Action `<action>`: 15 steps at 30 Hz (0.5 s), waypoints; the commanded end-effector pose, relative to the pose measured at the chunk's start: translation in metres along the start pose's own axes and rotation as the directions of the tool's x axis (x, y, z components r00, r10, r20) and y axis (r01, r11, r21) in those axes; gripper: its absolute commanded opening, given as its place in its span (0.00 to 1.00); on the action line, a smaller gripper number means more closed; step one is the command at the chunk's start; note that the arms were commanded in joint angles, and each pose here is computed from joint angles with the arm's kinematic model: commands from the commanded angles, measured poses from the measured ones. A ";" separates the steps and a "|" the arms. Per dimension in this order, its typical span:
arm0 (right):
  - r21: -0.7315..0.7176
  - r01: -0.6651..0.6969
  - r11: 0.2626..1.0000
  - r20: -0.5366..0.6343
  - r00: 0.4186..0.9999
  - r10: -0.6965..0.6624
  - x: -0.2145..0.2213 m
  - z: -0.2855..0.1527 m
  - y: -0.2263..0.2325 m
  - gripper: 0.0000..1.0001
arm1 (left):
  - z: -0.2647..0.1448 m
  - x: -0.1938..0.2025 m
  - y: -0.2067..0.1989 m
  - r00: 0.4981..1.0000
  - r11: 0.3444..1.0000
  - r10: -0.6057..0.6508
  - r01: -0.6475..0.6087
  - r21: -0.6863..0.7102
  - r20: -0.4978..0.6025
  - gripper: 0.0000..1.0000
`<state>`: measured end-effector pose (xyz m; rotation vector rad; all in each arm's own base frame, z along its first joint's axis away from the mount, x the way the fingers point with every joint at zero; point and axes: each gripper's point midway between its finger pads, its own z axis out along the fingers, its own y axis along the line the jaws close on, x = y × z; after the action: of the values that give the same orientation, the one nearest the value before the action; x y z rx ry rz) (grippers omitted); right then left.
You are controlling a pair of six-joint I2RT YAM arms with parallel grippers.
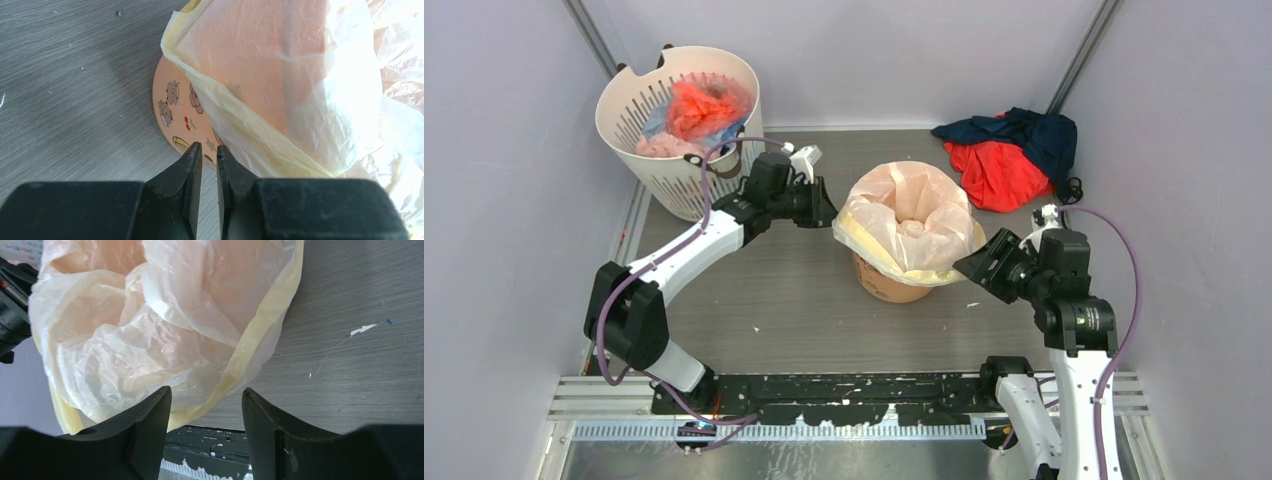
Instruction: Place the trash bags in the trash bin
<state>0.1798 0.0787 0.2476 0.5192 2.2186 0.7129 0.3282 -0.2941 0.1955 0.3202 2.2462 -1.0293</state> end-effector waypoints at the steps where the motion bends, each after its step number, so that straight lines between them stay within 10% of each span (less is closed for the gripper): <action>1: -0.038 -0.023 0.999 -0.003 1.000 0.023 0.002 0.008 0.003 0.59 | -0.010 -0.018 -0.017 0.996 0.999 0.036 -0.039 0.034 0.076 0.18; 8: -0.027 -0.051 0.998 -0.001 0.999 0.051 0.008 0.019 -0.008 0.20 | -0.007 -0.015 -0.014 0.997 0.999 0.039 -0.041 0.025 0.069 0.18; 15: 0.076 -0.069 0.995 0.032 0.997 0.067 0.010 0.039 -0.038 0.06 | -0.011 -0.012 -0.014 0.997 0.999 0.036 -0.037 0.019 0.066 0.18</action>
<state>0.1817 0.0765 0.1985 0.6228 2.2764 0.7028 0.3261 -0.2946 0.1908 0.3197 2.2566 -1.0186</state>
